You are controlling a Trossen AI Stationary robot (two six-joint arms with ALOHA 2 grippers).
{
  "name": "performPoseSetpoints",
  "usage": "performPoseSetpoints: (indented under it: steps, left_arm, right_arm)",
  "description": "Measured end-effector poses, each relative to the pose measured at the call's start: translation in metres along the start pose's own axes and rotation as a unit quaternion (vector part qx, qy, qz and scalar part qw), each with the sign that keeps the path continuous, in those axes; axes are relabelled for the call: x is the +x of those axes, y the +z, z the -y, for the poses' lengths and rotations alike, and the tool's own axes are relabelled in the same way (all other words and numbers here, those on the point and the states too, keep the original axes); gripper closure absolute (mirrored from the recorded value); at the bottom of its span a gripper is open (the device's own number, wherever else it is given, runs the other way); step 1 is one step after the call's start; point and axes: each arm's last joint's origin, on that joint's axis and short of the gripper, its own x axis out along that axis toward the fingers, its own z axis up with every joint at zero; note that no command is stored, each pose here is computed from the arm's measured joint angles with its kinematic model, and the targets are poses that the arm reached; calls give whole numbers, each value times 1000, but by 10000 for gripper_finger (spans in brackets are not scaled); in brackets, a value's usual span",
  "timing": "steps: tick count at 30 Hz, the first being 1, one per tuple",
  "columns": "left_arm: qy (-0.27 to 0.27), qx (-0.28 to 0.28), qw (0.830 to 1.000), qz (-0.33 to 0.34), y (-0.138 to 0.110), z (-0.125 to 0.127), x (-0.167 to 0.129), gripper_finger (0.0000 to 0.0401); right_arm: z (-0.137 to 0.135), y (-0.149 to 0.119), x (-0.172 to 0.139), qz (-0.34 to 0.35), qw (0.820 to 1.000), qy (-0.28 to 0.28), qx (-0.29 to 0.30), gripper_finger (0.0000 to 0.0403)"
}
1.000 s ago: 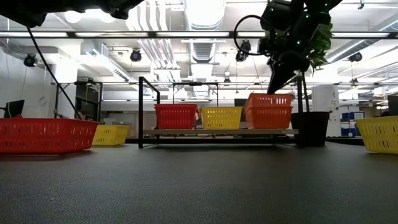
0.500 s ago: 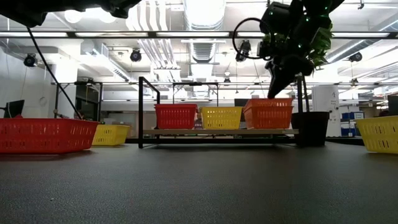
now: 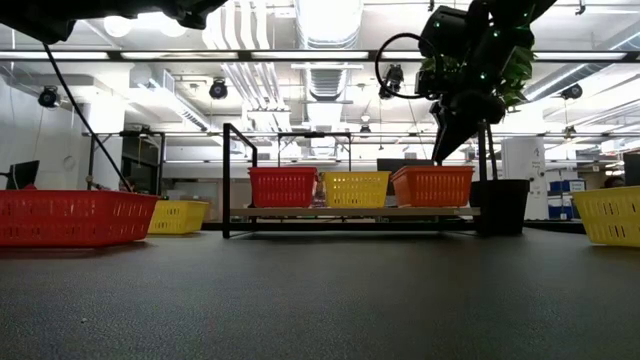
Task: Stack baskets on shelf by color
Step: Stack the right orange bin on top of the orange bin on the shelf
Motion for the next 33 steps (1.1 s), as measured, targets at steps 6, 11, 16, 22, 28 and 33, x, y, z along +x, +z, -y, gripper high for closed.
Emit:
performPoseSetpoints:
  steps: [6, 11, 16, 22, 28, 33]
  left_arm:
    - [0, 2, 1000, 0, 0, 0, 0, 331]
    - [0, 6, 1000, 0, 0, 0, 0, 331]
    - [1, 17, 1000, -1, 0, 0, 0, 331]
    - [5, 20, 1000, -3, -1, -2, 1, 331]
    - [7, 24, 1000, -3, -1, -3, 1, 331]
    - [5, 28, 1000, -6, -2, -3, 1, 331]
  right_arm:
    - [9, 16, -8, 32, 998, -43, 25, 303]
    - [14, 22, 7, 10, 996, -83, 9, 352]
    - [21, 34, 35, -42, 990, -133, 0, 391]
    - [32, 50, 61, -97, 983, -156, -6, 394]
    - [37, 62, 76, -115, 982, -148, -12, 394]
    - [39, 65, 75, -129, 981, -142, -22, 394]
